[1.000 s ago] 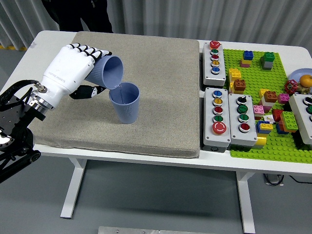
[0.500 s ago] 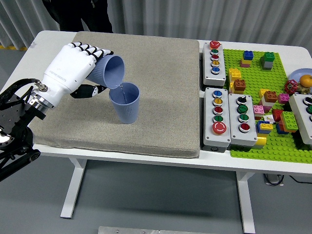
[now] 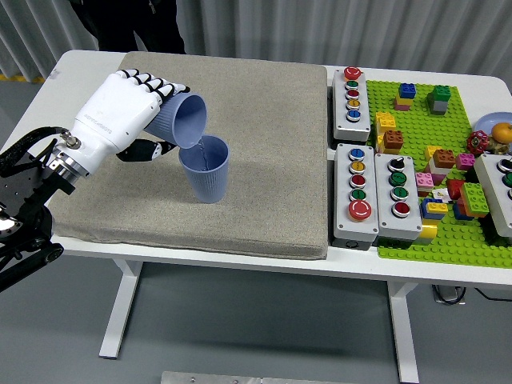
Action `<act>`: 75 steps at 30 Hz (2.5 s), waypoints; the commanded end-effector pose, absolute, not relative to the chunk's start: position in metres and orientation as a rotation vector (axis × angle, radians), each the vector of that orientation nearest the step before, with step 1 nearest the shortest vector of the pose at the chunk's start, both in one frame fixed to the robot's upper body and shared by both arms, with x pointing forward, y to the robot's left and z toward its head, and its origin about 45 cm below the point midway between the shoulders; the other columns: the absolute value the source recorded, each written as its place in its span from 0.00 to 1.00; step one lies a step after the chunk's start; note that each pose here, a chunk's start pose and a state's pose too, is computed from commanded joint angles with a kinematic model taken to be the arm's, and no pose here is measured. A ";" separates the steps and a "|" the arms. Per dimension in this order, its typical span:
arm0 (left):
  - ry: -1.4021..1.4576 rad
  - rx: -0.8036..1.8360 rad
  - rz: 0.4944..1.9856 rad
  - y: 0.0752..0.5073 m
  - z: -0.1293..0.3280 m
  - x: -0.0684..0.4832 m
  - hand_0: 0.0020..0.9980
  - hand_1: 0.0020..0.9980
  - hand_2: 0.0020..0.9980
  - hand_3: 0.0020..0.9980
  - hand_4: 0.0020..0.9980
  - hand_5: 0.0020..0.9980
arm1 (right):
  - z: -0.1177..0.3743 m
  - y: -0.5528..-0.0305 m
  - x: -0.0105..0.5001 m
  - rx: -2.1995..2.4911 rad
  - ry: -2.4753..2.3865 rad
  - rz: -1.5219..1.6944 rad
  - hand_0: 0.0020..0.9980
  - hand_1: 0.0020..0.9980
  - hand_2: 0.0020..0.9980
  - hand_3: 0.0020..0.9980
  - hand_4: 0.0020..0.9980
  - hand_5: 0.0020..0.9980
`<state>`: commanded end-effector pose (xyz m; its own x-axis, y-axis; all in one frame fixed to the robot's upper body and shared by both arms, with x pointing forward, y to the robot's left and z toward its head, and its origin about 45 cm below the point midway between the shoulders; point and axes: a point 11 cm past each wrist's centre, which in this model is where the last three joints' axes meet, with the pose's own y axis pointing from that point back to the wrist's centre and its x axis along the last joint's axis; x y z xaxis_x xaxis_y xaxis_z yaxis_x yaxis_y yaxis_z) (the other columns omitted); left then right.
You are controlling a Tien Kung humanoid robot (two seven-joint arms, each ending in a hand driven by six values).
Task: Pick cup pour cup place
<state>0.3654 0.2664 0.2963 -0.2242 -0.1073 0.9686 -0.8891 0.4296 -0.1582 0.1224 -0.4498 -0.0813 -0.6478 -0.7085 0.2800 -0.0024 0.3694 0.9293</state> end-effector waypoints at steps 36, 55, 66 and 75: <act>-1.668 0.945 0.864 0.268 0.296 0.367 0.52 0.53 0.66 0.58 0.71 0.19 | -0.084 -0.448 0.115 0.604 -1.938 -1.328 0.70 0.63 0.56 0.57 0.00 0.08; -1.687 0.943 0.873 0.268 0.303 0.368 0.52 0.53 0.66 0.58 0.71 0.19 | -0.082 -0.448 0.122 0.613 -1.951 -1.328 0.70 0.63 0.56 0.57 0.00 0.08; -1.693 0.939 0.865 0.267 0.303 0.367 0.52 0.53 0.66 0.58 0.71 0.19 | -0.082 -0.449 0.123 0.615 -1.954 -1.326 0.70 0.63 0.56 0.57 0.00 0.08; -1.691 0.940 0.862 0.265 0.303 0.366 0.52 0.53 0.66 0.58 0.71 0.19 | -0.082 -0.449 0.123 0.614 -1.954 -1.328 0.70 0.63 0.56 0.57 0.00 0.08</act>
<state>0.3664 0.2652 0.3032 -0.2212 -0.1912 0.9563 -0.8860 0.4491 -0.1151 0.1230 -0.4486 -0.0817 -0.6526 -0.7062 0.2746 -0.0047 0.3661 0.9306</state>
